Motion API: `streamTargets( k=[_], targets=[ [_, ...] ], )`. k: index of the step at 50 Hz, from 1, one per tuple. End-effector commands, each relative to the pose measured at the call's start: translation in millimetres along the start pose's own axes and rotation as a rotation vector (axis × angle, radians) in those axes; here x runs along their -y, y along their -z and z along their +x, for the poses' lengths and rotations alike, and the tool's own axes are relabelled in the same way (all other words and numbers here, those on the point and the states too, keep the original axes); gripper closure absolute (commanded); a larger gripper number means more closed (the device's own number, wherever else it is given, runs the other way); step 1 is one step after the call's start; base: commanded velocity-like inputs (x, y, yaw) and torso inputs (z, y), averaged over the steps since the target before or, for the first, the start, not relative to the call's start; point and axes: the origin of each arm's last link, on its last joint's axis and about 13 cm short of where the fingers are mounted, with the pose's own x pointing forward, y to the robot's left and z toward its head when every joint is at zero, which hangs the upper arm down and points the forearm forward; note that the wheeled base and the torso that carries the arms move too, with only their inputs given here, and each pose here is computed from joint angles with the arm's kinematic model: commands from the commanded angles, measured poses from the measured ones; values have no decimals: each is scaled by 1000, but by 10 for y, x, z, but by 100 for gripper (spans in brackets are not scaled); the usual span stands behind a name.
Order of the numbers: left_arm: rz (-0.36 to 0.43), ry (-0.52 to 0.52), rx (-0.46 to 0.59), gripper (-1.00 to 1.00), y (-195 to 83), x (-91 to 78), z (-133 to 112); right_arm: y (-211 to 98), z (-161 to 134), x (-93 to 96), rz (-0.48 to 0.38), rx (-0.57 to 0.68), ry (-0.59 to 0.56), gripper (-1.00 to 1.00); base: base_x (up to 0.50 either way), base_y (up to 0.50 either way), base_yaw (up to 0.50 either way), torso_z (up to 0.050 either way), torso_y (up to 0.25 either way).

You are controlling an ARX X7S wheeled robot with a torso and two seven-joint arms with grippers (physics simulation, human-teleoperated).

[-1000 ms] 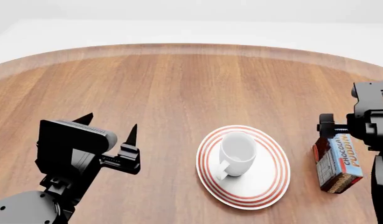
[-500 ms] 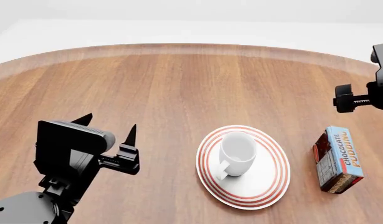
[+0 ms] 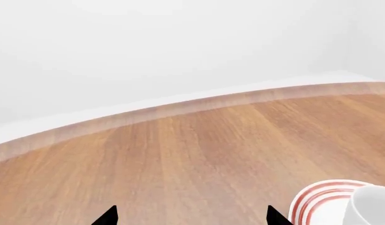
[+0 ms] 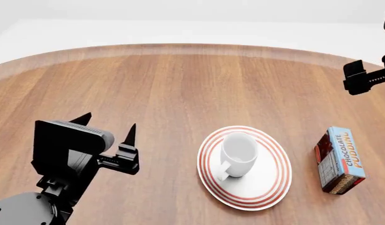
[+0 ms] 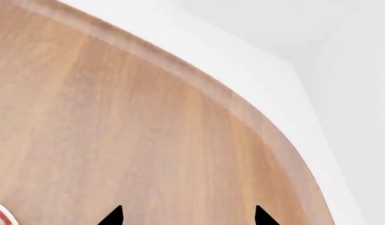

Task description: Pick up the white mug and put it on the plate, and put the chocolate pudding to the right of the plate.

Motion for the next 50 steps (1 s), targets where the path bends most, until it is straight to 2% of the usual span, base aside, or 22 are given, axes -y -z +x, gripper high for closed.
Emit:
streamTargets(
  k=[1,9,19,27,44,50],
  targets=[
    [-16,29,43,-100,-69,27,12,-135,-333,-79,-86,139,-57,-100,0,0,0,0,0],
    [-15,20,47,-100,-71,10,-6,-149,-528,-116,-101,222,-75,-100,0,0,0,0,0],
    [-15,11,46,-100,-69,1,-22,-18,-879,-151,-121,328,-77,-100,0,0,0,0,0],
    [-16,2,52,-100,-86,-15,-45,87,-1050,-176,-119,389,-77,-100,0,0,0,0,0],
    [-7,-27,78,-100,-125,-37,-140,355,-1555,-299,-50,598,-64,-100,0,0,0,0,0],
    [-9,-49,85,-100,-122,-61,-196,486,-1589,-400,-7,654,-69,-100,0,0,0,0,0]
  ],
)
